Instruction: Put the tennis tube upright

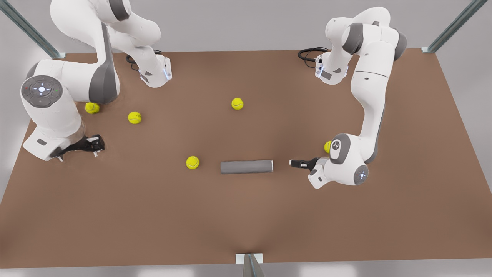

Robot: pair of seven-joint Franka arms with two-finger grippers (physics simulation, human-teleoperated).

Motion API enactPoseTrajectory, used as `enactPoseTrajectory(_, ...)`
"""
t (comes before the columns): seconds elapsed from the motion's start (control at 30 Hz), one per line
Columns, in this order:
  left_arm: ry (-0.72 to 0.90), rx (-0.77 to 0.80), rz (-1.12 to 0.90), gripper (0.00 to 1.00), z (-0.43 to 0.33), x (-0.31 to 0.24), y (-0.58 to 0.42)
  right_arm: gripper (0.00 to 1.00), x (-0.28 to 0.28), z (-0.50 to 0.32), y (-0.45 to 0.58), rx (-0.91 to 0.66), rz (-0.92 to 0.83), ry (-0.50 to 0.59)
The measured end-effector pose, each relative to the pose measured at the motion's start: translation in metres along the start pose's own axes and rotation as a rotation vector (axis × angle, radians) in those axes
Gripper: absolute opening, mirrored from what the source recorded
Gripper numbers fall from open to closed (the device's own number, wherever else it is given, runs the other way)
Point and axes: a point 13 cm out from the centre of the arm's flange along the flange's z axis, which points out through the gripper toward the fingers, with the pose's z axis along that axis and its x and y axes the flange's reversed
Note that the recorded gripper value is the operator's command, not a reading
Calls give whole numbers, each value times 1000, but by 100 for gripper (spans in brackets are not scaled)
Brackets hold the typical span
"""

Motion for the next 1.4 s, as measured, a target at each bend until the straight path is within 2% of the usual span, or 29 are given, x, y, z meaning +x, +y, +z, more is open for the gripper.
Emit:
enactPoseTrajectory(0.07, -18, 29, 30, 100, 21, -10, -12, 100, 55, -12, -27, -84, 82, 49)
enactPoseTrajectory(0.13, -25, 48, 53, 100, 40, -13, -21, 100, 80, 2, -30, -152, 114, 118)
enactPoseTrajectory(0.27, -36, 80, 81, 100, 70, -17, -30, 100, 82, 28, 3, -221, 73, 213)
enactPoseTrajectory(0.43, -43, 111, 109, 100, 96, -23, -37, 100, 81, 41, 25, -243, 37, 268)
enactPoseTrajectory(1.07, -19, 178, 178, 100, 165, -13, -73, 100, 92, 50, 30, -264, 24, 312)
enactPoseTrajectory(1.4, -16, 288, 154, 100, 158, -16, -82, 100, 93, 53, 33, -278, 19, 319)
